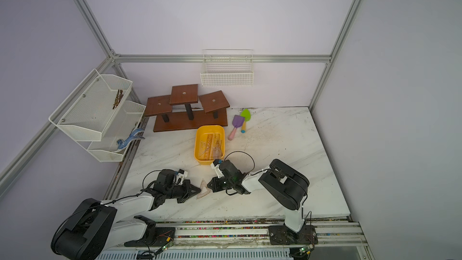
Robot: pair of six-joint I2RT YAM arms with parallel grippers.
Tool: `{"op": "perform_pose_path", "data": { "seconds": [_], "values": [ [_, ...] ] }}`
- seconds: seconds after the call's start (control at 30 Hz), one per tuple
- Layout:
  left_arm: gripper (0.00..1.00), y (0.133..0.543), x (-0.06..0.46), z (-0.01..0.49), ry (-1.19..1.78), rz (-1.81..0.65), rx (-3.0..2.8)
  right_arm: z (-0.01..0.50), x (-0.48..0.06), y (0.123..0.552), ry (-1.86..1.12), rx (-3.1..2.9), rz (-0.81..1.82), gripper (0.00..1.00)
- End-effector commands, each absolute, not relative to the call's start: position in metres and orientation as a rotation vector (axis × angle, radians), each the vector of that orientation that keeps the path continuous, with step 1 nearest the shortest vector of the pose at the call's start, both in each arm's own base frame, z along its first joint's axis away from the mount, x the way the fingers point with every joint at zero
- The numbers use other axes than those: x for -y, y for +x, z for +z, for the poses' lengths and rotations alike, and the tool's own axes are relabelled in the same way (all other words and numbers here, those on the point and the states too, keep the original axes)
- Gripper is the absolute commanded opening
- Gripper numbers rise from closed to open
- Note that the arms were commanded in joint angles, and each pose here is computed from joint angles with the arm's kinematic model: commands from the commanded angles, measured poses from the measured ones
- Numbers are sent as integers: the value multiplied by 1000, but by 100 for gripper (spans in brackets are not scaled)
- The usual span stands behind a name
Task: Put the scattered rulers into the storage box
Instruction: Pick up the ruler from the center of the board, then place the ruler in the storage box.
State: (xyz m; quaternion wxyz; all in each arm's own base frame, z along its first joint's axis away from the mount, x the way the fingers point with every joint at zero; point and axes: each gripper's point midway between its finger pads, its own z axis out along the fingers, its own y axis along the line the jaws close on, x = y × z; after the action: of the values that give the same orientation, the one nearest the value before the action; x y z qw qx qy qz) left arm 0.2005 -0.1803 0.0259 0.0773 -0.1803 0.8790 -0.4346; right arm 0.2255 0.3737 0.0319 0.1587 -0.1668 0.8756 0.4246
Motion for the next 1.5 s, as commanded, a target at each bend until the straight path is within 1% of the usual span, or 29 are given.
{"op": "perform_pose_path", "data": {
  "seconds": [0.0,0.1,0.2,0.33,0.43,0.5,0.6,0.7,0.8,0.9,1.1,1.37,1.43,1.47],
  "values": [
    [0,206,188,46,-480,-1365,-2584,65,-360,234,-455,-2437,1193,10],
    [0,212,191,77,-434,-1410,-2485,93,-347,242,-401,-2358,1230,10],
    [0,219,188,112,-394,-1400,-2393,122,-332,249,-380,-2297,1234,10],
    [0,238,186,158,-350,-1357,-2290,149,-306,266,-322,-2239,1127,12],
    [0,272,190,175,-298,-1247,-2301,167,-290,283,-280,-2174,1041,13],
    [0,303,199,180,-239,-1180,-2344,177,-283,294,-272,-2147,1020,13],
    [0,353,214,167,-221,-1117,-2441,187,-278,306,-265,-2126,1027,13],
    [0,391,221,155,-241,-1062,-2462,193,-271,317,-251,-2117,1029,13],
    [0,415,227,141,-257,-1031,-2486,196,-261,326,-225,-2102,1039,14],
    [0,430,227,127,-281,-972,-2503,196,-258,333,-217,-2098,1059,15],
    [0,443,238,105,-294,-931,-2533,194,-250,344,-210,-2110,1062,17],
    [0,441,240,79,-334,-922,-2561,198,-245,349,-212,-2110,1075,18],
    [0,441,241,78,-331,-925,-2562,197,-245,349,-220,-2115,1078,22],
    [3,440,241,79,-324,-927,-2560,199,-243,350,-223,-2114,1070,26]
  ]
}}
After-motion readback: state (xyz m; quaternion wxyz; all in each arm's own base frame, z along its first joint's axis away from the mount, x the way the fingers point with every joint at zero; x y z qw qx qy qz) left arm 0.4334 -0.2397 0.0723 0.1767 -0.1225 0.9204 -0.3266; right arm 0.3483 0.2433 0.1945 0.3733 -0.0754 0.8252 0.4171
